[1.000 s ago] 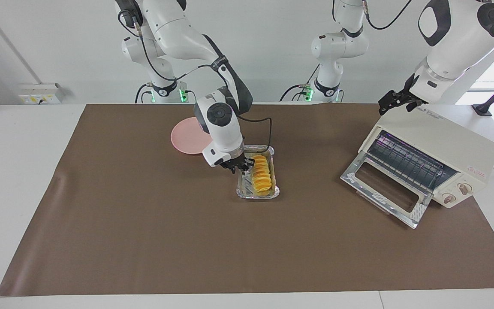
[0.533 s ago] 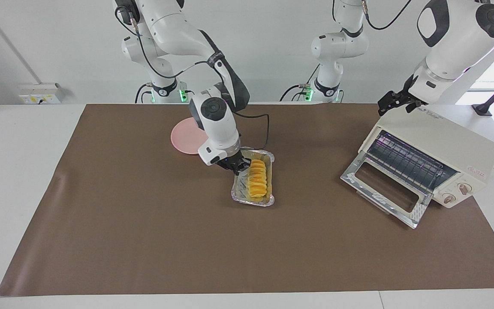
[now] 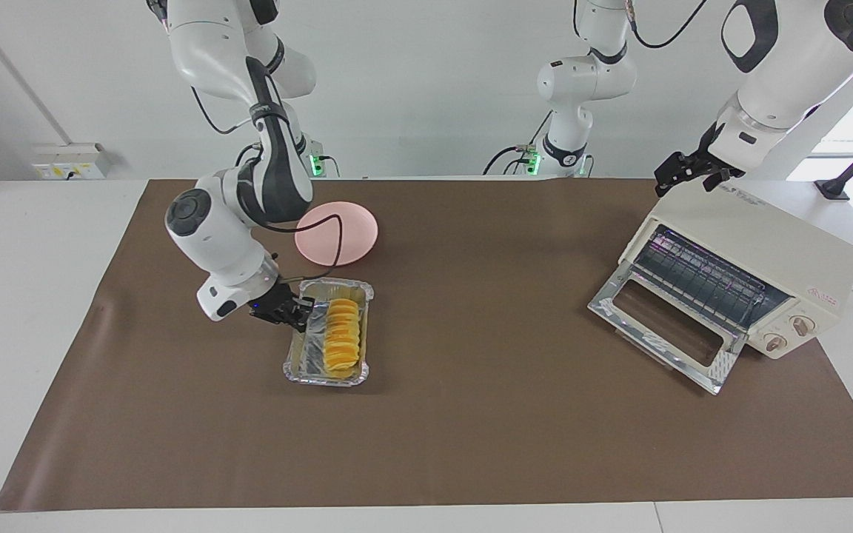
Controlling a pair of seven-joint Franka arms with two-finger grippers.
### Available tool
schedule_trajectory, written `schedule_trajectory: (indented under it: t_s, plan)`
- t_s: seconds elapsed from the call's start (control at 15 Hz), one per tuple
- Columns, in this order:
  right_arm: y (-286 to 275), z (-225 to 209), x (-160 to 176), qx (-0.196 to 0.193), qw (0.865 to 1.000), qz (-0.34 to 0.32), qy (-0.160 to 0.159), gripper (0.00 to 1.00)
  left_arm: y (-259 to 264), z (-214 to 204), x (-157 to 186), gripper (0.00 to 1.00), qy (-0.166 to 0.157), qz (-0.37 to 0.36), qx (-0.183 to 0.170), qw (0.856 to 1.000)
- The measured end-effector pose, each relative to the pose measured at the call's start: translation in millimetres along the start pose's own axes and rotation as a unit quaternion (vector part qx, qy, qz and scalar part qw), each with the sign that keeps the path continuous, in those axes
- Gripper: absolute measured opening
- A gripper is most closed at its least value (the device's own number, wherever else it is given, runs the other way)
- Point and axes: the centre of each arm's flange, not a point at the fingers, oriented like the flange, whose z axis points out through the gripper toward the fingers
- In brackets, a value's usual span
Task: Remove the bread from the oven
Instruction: 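Slide the foil tray away from the oven with the right gripper, then grasp the bread rolls in the tray with the right gripper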
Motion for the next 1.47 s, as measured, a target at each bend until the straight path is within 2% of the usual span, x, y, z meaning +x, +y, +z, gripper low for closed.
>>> schedule_trajectory:
  t_s: [0.4, 0.47, 0.6, 0.73, 0.87, 0.93, 1.07, 1.27, 1.47]
  plan:
    - [19, 38, -20, -0.002, 1.0, 0.003, -0.02, 0.02, 0, 0, 0, 1.0, 0.0, 0.0, 0.0, 1.0]
    - [19, 38, -21, -0.001, 1.0, 0.003, -0.02, 0.08, 0, 0, 0, 1.0, 0.0, 0.0, 0.0, 1.0]
    - [12, 27, -18, 0.001, 1.0, -0.003, -0.009, 0.29, 0, 0, 0, 1.0, 0.0, 0.0, 0.0, 1.0]
    - [-1, -1, -14, -0.001, 1.0, -0.019, 0.002, 0.49, 0, 0, 0, 1.0, 0.0, 0.0, 0.0, 1.0]
    - [-11, -31, -8, -0.02, 0.999, -0.037, 0.014, 0.66, 0, 0, 0, 1.0, 0.0, 0.0, 0.0, 1.0]
    - [-19, -40, -7, -0.028, 0.999, -0.038, 0.02, 0.81, 0, 0, 0, 1.0, 0.0, 0.0, 0.0, 1.0]
    - [-55, -34, -14, -0.033, 0.999, -0.028, 0.025, 0.99, 0, 0, 0, 1.0, 0.0, 0.0, 0.0, 1.0]
    - [-90, -3, -22, -0.033, 0.999, -0.015, 0.035, 1.0, 0, 0, 0, 1.0, 0.0, 0.0, 0.0, 1.0]
    - [-73, 31, -18, -0.035, 0.999, -0.004, 0.037, 1.0, 0, 0, 0, 1.0, 0.0, 0.0, 0.0, 1.0]
